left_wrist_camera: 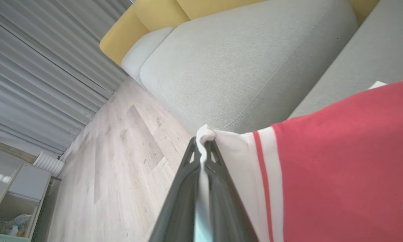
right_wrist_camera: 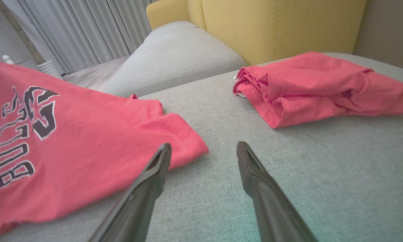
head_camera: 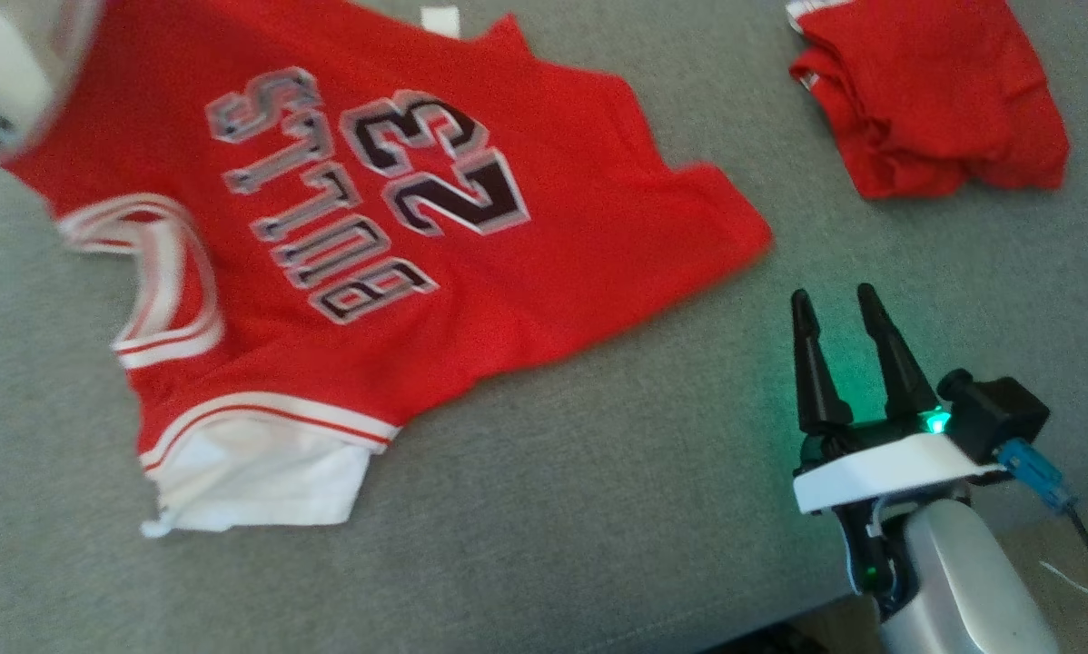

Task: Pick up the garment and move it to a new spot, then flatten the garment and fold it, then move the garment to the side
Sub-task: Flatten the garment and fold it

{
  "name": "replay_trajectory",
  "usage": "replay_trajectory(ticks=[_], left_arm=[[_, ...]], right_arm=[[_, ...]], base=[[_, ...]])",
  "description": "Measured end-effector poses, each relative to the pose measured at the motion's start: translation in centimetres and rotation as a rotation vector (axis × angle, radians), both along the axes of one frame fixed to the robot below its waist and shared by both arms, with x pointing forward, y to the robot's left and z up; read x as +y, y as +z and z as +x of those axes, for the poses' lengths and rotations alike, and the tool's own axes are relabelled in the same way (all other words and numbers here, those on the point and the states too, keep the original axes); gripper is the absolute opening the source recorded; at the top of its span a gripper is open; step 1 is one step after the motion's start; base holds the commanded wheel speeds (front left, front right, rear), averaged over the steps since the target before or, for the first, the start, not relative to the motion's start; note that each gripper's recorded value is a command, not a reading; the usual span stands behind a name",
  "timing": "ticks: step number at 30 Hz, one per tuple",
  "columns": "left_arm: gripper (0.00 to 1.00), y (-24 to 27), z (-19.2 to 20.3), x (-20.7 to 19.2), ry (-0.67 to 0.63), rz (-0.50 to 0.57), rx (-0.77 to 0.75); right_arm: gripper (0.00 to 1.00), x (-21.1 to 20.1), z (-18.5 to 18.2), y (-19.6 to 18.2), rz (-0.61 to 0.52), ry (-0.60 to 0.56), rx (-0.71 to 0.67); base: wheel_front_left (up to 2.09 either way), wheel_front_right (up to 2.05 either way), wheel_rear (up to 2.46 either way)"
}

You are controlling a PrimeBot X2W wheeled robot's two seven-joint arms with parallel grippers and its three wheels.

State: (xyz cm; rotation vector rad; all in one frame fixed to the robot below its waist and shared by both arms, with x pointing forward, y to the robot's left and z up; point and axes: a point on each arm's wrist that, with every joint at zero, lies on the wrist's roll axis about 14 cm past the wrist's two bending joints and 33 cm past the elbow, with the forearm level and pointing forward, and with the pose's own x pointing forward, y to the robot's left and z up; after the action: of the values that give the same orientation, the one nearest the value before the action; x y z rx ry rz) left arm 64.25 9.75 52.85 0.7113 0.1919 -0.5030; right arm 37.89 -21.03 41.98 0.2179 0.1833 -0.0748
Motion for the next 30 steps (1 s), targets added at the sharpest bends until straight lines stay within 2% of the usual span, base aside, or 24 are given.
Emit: replay_trajectory(ticks=[3, 4, 5, 10, 14, 18, 24, 28, 30], left_arm=[[0.0, 0.1, 2.5, 0.2, 0.01, 0.054, -0.03], [0.29, 0.3, 3.4, 0.3, 0.019, 0.064, -0.043], [1.0, 0.7, 4.4, 0.3, 0.03, 0.057, -0.07], [1.0, 1.0, 7.0, -1.9, 0.043, -0.059, -0.173], [1.0, 0.6, 6.2, -4.4, -0.008, -0.152, -0.206], [1.0, 1.9, 4.9, -4.1, -0.002, -0.264, -0.235], [1.0, 0.9, 0.7, -2.7, 0.051, -0.414, -0.182], [1.0, -0.3, -3.4, -1.7, 0.09, -0.505, -0.125], [1.0, -0.4, -6.8, -0.8, 0.119, -0.576, -0.116]], right_arm=[[1.0, -0.1, -0.2, -0.9, 0.004, -0.007, 0.029], [1.0, -0.2, -0.1, -1.0, 0.001, -0.008, 0.033], [1.0, -0.3, 0.1, -1.0, -0.004, -0.008, 0.032], [1.0, -1.3, 0.8, -1.3, -0.019, -0.029, 0.04], [1.0, -0.9, 1.1, -1.5, -0.025, -0.013, 0.042], [1.0, 0.1, 2.0, -1.1, -0.033, 0.024, 0.021], [1.0, 1.7, 3.4, 0.3, -0.055, 0.08, -0.036], [1.0, 2.7, 4.1, 1.5, -0.063, 0.111, -0.074], [1.0, 3.7, 4.0, 1.9, -0.062, 0.137, -0.088]], base=[[0.0, 0.0, 0.0], [0.0, 0.0, 0.0], [0.0, 0.0, 0.0], [0.0, 0.0, 0.0], [0.0, 0.0, 0.0], [0.0, 0.0, 0.0], [0.0, 0.0, 0.0], [0.0, 0.0, 0.0], [0.0, 0.0, 0.0]])
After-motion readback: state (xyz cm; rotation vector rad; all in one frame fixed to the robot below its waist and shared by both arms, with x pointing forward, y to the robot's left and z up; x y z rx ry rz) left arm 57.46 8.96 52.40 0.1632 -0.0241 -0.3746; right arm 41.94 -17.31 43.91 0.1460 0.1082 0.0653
